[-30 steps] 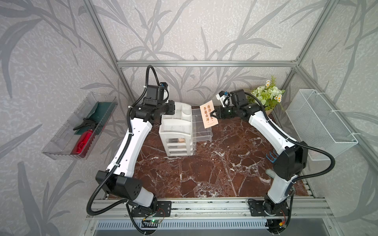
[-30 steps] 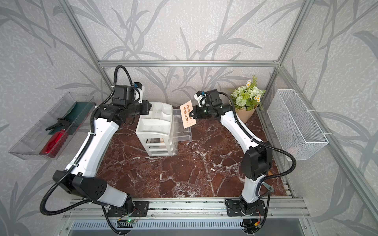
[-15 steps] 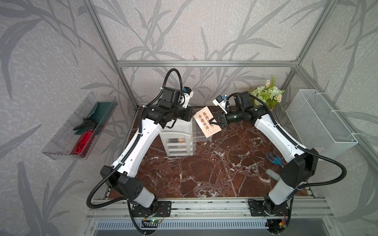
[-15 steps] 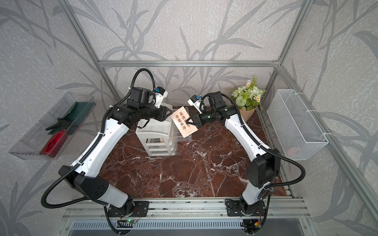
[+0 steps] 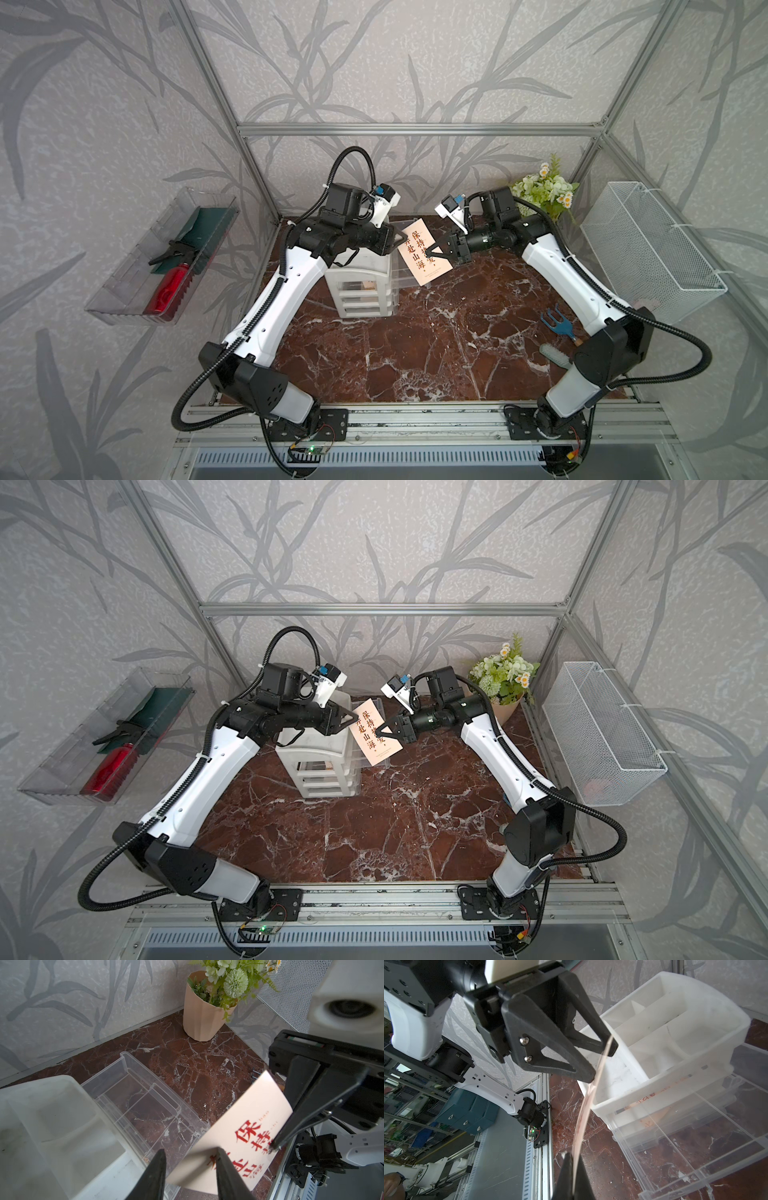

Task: Take the postcards out of the drawer
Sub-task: Place the postcard at the center of the board.

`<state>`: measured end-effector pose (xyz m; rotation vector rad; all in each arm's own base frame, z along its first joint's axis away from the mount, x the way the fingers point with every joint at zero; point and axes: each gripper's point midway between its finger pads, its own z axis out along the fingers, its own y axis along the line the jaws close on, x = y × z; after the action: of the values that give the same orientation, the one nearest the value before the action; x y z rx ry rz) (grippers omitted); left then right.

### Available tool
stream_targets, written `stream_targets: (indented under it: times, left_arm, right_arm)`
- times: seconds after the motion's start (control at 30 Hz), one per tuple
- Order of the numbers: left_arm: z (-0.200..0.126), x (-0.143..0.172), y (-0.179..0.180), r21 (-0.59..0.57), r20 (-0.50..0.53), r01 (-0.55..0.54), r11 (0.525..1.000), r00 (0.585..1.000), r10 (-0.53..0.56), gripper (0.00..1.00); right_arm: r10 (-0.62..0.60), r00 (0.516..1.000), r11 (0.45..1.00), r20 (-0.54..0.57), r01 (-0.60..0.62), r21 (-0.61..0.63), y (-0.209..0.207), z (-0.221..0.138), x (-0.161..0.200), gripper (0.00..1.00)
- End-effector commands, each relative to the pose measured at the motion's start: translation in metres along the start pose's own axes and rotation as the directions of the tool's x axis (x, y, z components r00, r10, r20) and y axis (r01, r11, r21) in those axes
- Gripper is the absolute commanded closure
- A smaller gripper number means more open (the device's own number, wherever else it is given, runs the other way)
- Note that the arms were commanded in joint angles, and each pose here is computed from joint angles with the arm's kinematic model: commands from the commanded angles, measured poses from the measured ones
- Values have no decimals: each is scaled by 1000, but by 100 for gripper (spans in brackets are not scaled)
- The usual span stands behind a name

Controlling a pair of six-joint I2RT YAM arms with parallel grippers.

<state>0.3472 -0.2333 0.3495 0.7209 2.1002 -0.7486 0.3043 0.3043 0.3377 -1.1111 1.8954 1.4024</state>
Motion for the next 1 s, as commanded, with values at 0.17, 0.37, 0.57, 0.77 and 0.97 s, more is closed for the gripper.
stream_targets:
  times: [0.17,0.37,0.57,0.77,0.97]
  left_arm:
    - [-13,-6,-28,102,59,-77,992,996,71,56]
    - [-9,-4,-21,71,46,-65,995,997,62,56]
    - [-9,-6,-8,-3,50,-58,998,997,58,53]
    - [-10,-8,-3,-31,57,-56,998,997,57,53]
    - [-8,-8,2,-49,54,-46,998,997,48,53]
  right_arm:
    - [-37,999,998,18,38,-50,-6,7,-8,100]
    - [-43,999,998,25,44,-46,-7,8,-6,100]
    - [-37,998,999,54,37,-3,-11,-2,-8,100]
    - [-26,995,1000,101,24,17,-17,-13,-12,100]
    - [-28,993,1000,118,28,1,-14,-17,-13,100]
